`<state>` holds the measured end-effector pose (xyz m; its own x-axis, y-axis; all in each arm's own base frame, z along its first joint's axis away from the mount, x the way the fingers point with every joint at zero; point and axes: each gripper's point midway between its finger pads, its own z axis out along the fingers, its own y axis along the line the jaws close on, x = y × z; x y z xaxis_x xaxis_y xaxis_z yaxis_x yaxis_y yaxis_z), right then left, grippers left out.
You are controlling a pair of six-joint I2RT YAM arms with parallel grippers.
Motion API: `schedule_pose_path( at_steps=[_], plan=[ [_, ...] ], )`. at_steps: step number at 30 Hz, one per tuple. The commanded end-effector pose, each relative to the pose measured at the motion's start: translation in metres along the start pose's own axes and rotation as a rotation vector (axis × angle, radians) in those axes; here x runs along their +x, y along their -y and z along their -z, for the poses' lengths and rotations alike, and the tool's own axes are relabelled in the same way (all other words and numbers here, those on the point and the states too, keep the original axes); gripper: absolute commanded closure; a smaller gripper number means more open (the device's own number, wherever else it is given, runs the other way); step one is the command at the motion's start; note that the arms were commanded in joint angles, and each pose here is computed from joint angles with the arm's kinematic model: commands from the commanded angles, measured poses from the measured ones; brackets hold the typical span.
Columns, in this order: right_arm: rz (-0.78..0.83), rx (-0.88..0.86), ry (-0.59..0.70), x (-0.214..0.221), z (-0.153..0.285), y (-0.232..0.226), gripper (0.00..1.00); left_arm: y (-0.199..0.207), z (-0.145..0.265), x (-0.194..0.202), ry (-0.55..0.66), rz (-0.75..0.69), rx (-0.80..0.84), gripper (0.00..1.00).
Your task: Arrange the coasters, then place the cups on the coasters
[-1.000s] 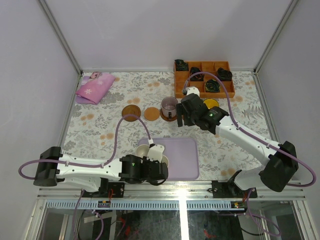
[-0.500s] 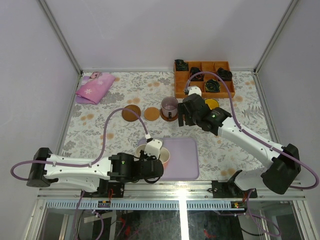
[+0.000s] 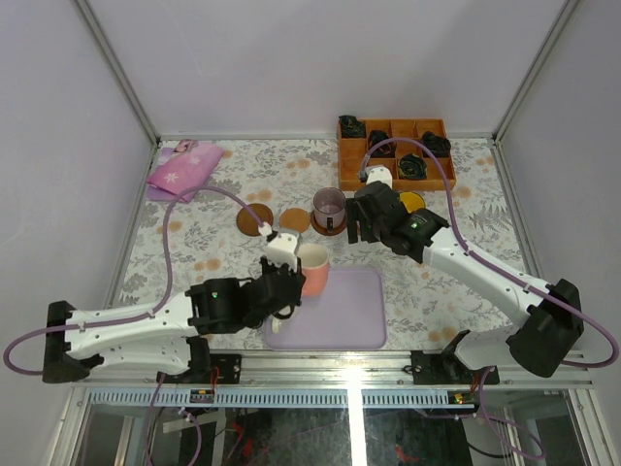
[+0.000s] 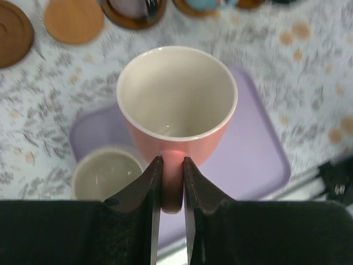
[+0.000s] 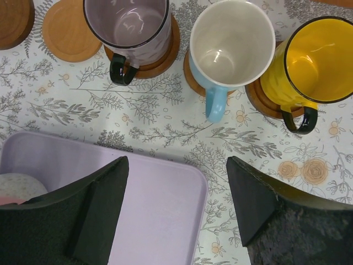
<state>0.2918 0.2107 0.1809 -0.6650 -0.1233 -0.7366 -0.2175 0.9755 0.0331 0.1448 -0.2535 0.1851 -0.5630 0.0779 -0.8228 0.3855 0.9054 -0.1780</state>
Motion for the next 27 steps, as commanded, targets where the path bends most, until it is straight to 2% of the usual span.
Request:
schedule_pose_path(
  at_steps=[1,4,10,16,27],
  plan=[
    [-0.007,0.049,0.095,-0.023,0.009,0.011,0.21,0.004,-0.003,-0.088,0.271,0.117,0.048,1.00],
    [-0.001,0.067,0.113,-0.027,0.009,0.015,0.22,-0.007,-0.013,-0.113,0.339,0.125,0.006,1.00],
    [0.014,0.106,0.155,-0.040,0.009,0.020,0.22,-0.037,-0.045,-0.138,0.407,0.127,-0.069,1.00],
    [0.025,0.114,0.185,-0.053,0.007,0.021,0.24,-0.074,-0.076,-0.149,0.450,0.112,-0.164,1.00],
    [0.005,0.107,0.231,-0.067,-0.002,0.018,0.26,-0.105,-0.120,-0.145,0.503,0.053,-0.235,1.00]
  ],
)
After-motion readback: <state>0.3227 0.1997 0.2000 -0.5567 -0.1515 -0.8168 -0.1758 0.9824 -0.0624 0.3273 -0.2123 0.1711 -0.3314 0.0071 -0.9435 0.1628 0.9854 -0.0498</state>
